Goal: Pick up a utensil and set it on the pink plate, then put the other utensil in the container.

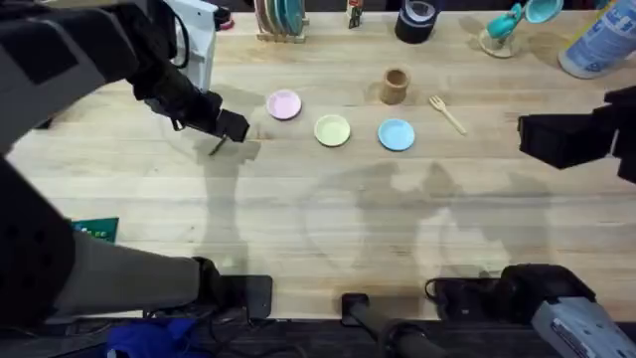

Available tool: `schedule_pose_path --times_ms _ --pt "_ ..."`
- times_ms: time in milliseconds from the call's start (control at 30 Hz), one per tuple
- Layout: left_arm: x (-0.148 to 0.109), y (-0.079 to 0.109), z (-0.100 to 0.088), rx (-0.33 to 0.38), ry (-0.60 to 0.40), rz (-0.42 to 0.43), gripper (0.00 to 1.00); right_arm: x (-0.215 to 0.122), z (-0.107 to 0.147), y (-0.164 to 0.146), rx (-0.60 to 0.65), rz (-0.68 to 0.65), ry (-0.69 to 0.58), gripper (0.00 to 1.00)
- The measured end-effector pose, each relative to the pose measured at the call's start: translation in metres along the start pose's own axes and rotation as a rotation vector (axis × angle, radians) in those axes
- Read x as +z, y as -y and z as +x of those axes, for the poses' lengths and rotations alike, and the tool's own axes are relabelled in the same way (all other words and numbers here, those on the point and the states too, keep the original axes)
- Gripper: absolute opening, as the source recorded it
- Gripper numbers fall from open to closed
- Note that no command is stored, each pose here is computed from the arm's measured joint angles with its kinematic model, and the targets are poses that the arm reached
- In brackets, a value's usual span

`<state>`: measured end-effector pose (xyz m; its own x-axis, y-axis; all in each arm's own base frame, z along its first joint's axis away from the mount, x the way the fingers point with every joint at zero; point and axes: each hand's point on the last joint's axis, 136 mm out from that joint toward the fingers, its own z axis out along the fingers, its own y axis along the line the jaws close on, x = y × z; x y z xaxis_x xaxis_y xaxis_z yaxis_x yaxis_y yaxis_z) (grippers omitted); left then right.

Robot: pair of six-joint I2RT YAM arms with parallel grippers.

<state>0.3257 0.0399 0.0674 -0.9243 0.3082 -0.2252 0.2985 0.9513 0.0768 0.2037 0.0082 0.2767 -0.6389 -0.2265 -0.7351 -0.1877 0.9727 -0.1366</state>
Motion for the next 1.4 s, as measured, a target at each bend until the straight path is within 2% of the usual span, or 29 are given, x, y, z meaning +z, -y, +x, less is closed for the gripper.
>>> schedule_pose_path --times_ms 367,733,1400 --pt "0.022 -0.004 -0.008 0.088 0.002 0.0 0.993 0.0 0.0 0.0 0.0 0.0 0.0 0.998" --pt "0.022 -0.001 -0.02 0.175 0.057 0.02 0.993 0.0 0.0 0.0 0.0 0.0 0.001 0.998" --pt "0.033 0.005 -0.015 0.187 0.02 0.06 0.993 0.0 0.0 0.0 0.0 0.0 0.001 0.997"
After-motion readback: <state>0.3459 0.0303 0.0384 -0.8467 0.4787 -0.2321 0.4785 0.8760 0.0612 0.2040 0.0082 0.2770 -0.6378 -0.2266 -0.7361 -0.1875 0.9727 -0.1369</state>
